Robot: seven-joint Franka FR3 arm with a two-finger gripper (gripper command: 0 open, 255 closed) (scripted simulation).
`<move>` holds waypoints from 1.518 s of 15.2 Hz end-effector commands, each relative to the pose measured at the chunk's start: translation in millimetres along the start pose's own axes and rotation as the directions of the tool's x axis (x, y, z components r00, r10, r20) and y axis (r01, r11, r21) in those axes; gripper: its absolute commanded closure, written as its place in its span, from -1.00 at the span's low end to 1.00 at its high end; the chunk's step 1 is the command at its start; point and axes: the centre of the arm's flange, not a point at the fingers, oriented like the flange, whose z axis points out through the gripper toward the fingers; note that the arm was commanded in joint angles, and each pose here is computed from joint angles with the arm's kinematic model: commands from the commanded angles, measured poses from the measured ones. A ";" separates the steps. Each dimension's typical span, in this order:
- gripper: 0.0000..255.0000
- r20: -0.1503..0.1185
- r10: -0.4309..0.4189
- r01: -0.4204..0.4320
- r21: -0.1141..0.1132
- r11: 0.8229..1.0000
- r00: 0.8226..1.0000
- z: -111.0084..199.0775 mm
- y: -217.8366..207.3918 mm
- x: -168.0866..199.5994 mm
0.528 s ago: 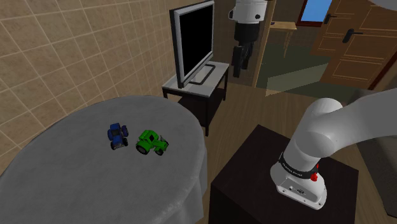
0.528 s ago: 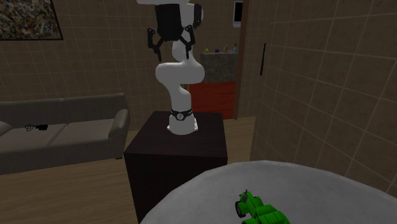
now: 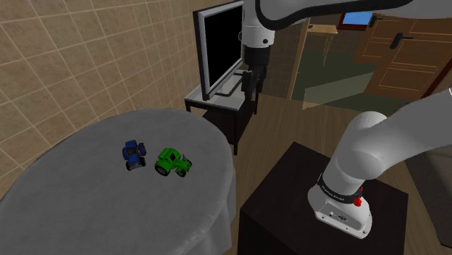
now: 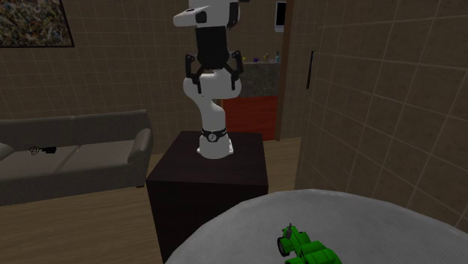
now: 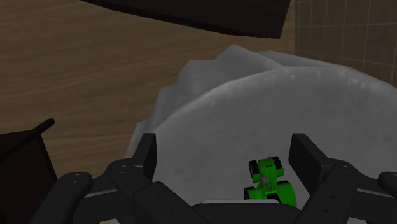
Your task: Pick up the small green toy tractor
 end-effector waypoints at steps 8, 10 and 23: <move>-1.00 0.015 -0.016 0.016 -0.013 1.000 1.000 76.2 -46.6 82.5; -1.00 0.019 -0.020 0.020 -0.016 1.000 1.000 93.4 -56.6 100.7; -1.00 0.043 -0.042 0.044 -0.034 0.998 0.998 207.8 -121.8 216.3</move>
